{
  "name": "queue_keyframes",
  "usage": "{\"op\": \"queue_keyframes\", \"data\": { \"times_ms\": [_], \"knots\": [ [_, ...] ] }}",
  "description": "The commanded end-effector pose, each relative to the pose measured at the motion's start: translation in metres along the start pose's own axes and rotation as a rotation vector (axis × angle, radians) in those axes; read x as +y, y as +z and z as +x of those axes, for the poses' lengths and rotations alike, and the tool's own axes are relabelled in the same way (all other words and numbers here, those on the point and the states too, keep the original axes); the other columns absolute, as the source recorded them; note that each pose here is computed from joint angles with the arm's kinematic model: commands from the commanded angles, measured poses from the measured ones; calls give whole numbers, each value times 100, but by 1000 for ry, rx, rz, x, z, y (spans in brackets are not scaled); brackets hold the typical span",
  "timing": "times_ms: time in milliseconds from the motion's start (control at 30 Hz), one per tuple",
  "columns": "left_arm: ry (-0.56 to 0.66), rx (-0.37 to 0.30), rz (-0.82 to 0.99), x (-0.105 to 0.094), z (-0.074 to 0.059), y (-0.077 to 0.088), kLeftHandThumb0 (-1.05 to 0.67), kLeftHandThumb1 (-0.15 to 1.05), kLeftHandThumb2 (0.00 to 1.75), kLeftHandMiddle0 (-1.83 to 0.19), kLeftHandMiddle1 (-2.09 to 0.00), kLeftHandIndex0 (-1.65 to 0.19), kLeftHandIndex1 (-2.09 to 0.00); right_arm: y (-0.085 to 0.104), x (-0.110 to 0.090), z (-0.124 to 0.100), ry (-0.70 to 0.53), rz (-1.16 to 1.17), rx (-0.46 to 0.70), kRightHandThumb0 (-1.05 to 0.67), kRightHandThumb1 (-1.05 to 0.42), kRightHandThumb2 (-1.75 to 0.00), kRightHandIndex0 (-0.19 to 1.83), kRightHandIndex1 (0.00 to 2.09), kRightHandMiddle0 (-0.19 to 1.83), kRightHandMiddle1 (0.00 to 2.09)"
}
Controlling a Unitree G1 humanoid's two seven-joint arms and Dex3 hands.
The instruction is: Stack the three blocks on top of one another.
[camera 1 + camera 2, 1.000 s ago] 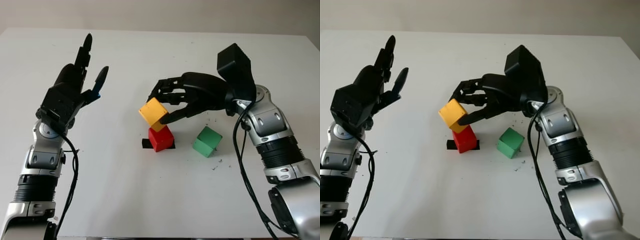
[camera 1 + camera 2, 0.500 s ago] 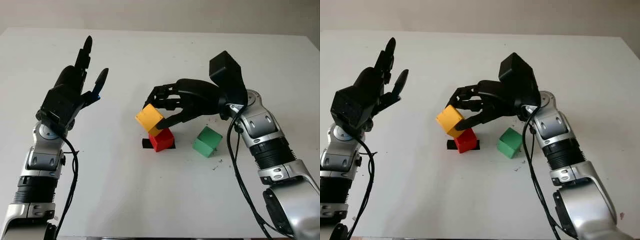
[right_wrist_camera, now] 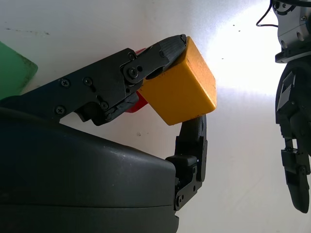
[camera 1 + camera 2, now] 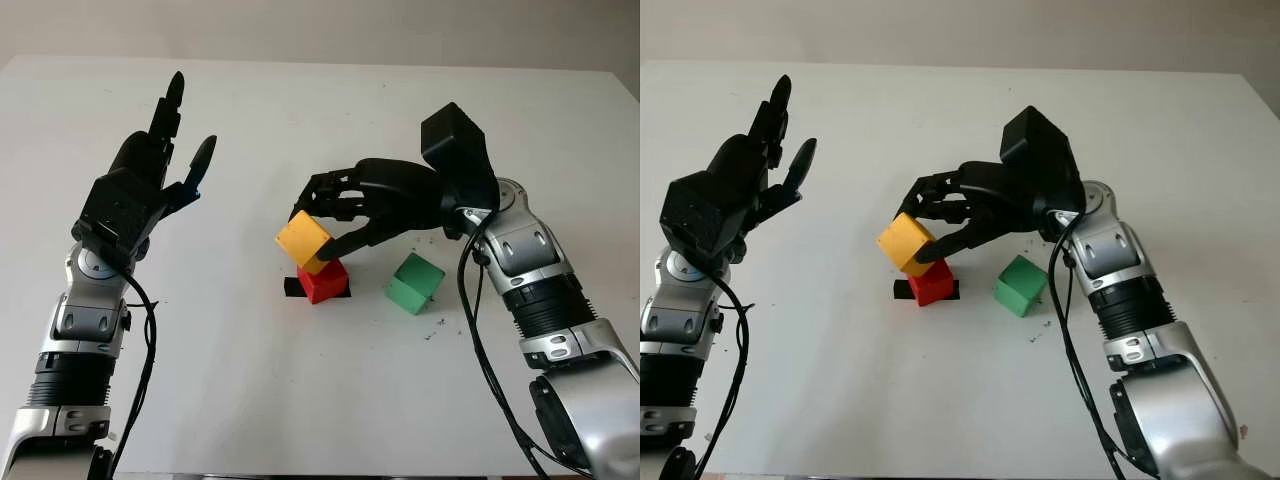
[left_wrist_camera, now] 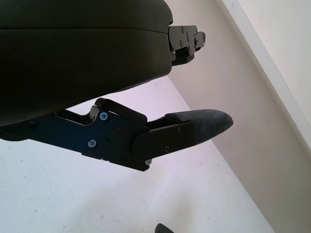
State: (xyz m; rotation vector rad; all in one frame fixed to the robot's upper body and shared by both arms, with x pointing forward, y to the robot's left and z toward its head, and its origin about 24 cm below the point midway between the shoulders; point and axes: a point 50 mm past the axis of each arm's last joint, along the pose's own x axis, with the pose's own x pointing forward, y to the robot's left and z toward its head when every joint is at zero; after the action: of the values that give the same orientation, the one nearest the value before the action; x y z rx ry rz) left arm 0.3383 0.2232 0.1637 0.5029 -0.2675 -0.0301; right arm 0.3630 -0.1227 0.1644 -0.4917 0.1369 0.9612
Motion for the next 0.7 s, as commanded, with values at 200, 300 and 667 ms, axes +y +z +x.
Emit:
{"op": "queue_keyframes", "data": {
  "times_ms": [200,300,667],
  "knots": [
    [2,-9,16,5,-2,1,-66,105,64,16,-5,14,-5,-9,-2,-7,-20,-24,25,-38,-89,-5,17,6,44,130],
    [3,-8,24,5,-2,1,-66,105,64,16,-5,14,-5,-11,-2,-9,-28,-33,35,-38,-89,-5,17,6,44,131],
    [-1,-10,13,5,-2,2,-65,105,64,16,-5,15,-5,-16,1,-8,-27,-140,37,-35,-87,-5,16,5,42,128]
  ]
}}
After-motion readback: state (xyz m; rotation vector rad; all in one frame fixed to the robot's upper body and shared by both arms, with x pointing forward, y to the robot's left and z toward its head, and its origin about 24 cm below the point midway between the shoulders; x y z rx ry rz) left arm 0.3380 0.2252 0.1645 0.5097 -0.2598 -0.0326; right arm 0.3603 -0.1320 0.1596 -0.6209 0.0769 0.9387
